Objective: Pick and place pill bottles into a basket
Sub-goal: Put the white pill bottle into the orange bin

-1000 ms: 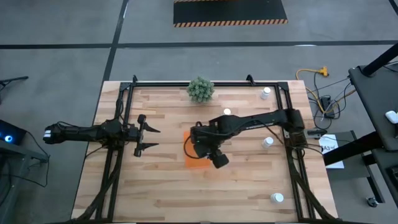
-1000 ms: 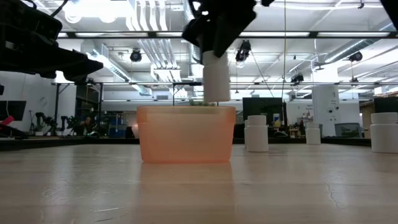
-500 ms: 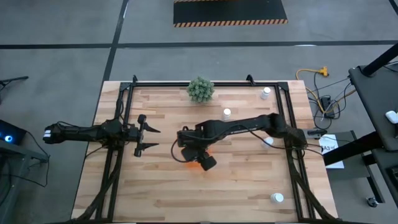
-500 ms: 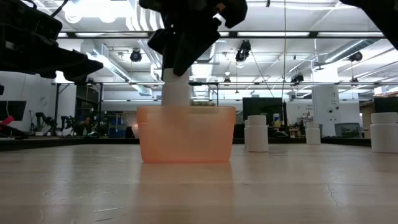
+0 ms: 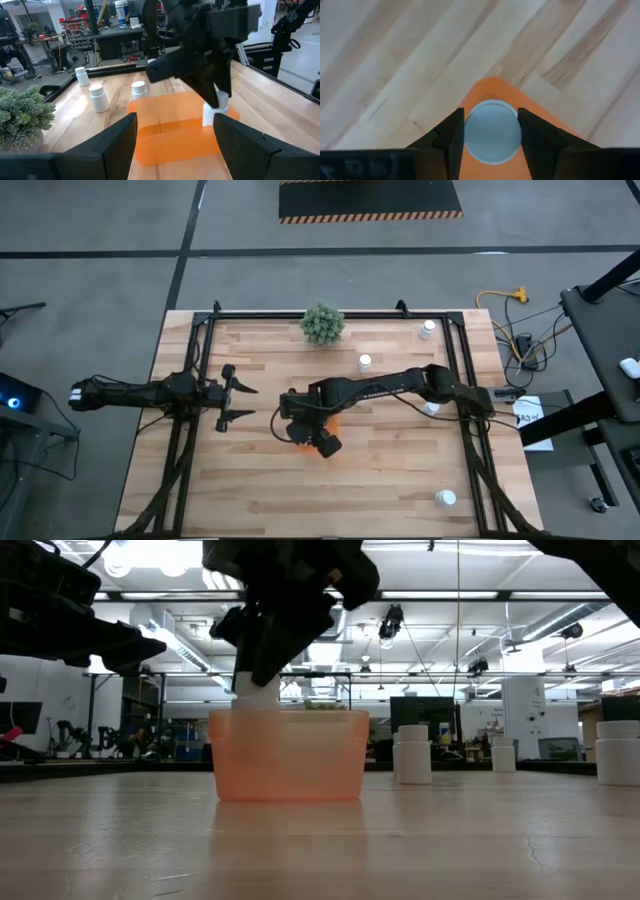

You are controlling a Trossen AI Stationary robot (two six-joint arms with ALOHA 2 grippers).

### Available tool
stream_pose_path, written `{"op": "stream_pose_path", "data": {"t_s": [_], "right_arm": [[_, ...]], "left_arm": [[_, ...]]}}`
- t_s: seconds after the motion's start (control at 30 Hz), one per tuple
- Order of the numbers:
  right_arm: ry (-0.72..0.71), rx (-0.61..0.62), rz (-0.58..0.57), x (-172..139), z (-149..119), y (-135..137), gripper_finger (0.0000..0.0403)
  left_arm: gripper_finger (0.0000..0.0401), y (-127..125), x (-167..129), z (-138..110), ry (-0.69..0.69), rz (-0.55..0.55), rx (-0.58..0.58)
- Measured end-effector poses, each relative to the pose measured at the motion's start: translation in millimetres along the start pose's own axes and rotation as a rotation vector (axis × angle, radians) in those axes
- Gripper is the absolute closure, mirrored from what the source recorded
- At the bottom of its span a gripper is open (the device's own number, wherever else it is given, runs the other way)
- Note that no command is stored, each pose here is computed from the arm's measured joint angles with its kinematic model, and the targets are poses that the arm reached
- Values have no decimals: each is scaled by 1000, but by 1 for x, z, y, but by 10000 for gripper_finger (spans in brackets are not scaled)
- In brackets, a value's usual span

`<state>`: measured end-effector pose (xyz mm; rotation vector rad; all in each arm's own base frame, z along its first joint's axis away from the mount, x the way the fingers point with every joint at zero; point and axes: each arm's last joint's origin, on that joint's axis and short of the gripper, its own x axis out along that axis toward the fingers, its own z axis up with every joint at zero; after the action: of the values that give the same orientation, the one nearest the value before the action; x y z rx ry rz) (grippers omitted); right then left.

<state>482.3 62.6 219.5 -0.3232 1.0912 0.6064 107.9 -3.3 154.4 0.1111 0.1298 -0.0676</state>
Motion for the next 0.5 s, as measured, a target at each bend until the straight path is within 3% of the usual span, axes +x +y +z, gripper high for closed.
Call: {"op": "stream_pose_path", "data": {"t_s": [0.5], "right_arm": [[21, 1, 20, 20, -4, -4, 255]], "left_arm": [[157, 0, 0, 0, 1, 0, 0]]}}
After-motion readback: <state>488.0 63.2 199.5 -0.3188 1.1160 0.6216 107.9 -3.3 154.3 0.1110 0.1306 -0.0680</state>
